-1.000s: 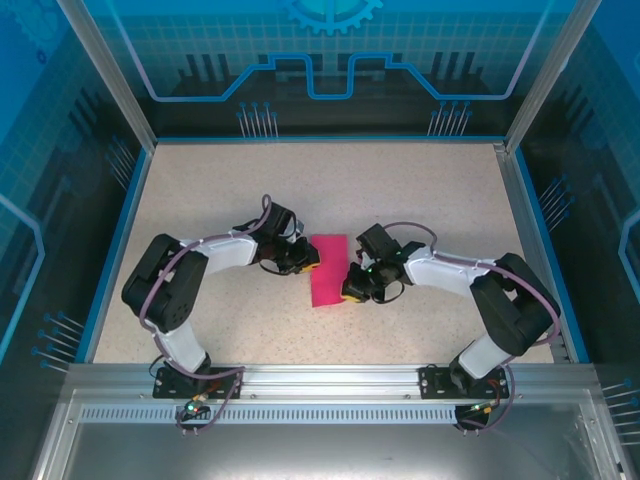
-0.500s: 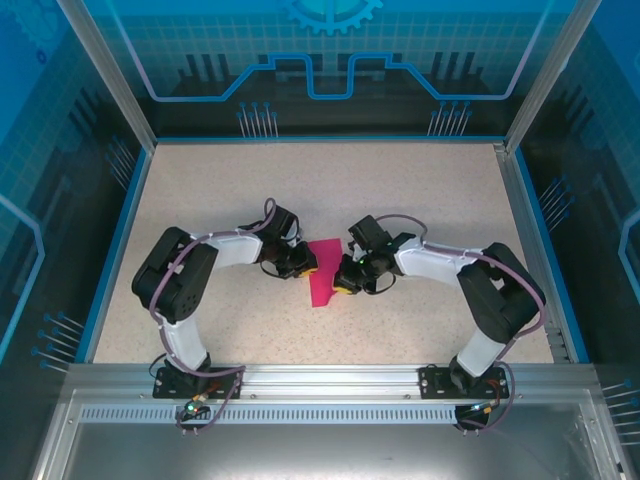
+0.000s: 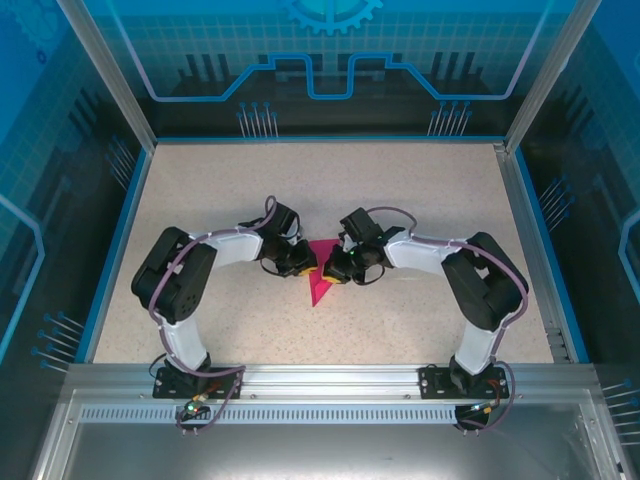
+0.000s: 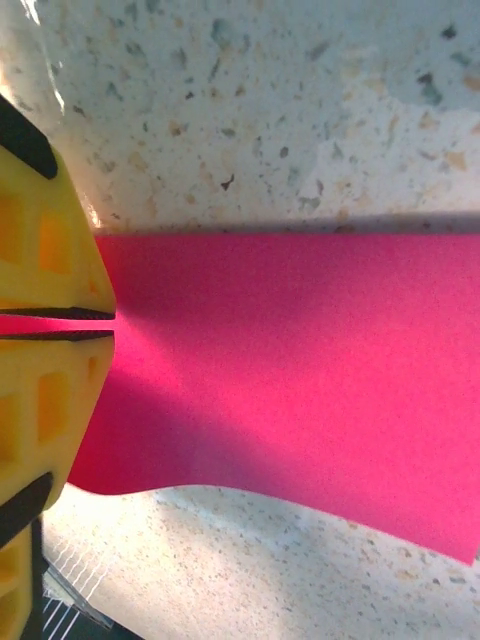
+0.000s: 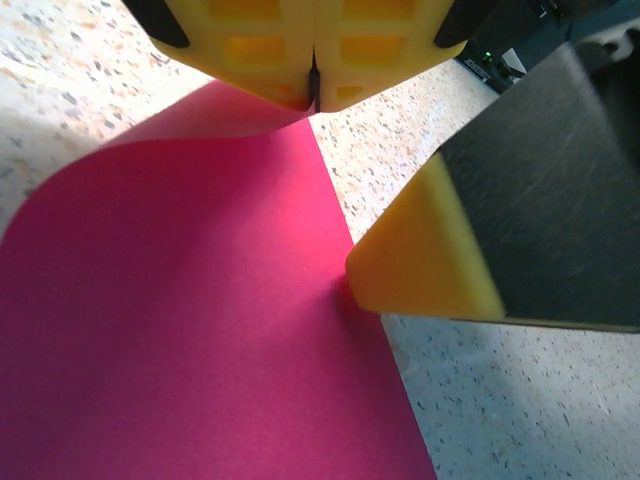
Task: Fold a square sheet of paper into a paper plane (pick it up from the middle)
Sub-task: Third fold the triangle at the center of the table.
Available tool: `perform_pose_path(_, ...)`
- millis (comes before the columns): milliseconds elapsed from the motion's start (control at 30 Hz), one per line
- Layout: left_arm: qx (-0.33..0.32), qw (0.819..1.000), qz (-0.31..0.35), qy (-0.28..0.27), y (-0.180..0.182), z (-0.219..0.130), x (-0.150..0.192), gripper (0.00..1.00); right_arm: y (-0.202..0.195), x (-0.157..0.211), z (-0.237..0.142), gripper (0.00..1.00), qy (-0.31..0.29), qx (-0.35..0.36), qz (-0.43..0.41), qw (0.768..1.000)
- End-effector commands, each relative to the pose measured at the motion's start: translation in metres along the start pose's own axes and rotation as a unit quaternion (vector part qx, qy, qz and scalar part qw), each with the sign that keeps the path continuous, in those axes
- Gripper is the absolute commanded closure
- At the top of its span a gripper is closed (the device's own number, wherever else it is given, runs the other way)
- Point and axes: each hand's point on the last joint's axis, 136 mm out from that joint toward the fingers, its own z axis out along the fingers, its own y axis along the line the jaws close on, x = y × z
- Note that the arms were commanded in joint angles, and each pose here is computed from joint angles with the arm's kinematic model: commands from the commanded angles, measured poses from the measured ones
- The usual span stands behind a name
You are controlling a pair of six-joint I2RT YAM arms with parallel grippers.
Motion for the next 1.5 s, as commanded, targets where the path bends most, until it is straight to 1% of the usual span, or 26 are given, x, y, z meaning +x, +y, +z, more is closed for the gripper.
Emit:
perform_pose_path(0,0.005,0.999,0.020,-0.030,-0.016,-0.022,-0.007,0.86,0.007,-0.001,0.007,0.99,0.010,-0.007,-0.009,1.000)
perform_pose_path(133,0.000,0.999,0.016,-0.033,-0.012,-0.026,-0.003,0.86,0.004,-0.002,0.012,0.99,0.015,0.000,-0.010,1.000)
perform_pose_path(467,-0.010,1.000,0.003,-0.021,0.006,-0.033,0.020,0.87,0.007,0.004,0.021,0.99,0.038,0.000,-0.033,0.999)
perform_pose_path(800,-0.010,1.000,-0.008,-0.010,0.021,-0.039,0.042,0.87,0.004,0.001,0.026,0.99,0.034,0.010,-0.032,0.999)
perform_pose_path(1233,0.014,1.000,-0.021,0.006,0.020,-0.036,0.053,0.87,-0.001,-0.005,0.029,0.99,0.016,0.014,-0.017,1.000)
perform_pose_path(1467,0.025,0.999,-0.015,0.015,0.014,-0.034,0.057,0.87,-0.002,-0.005,0.031,0.99,0.017,0.014,-0.015,1.000)
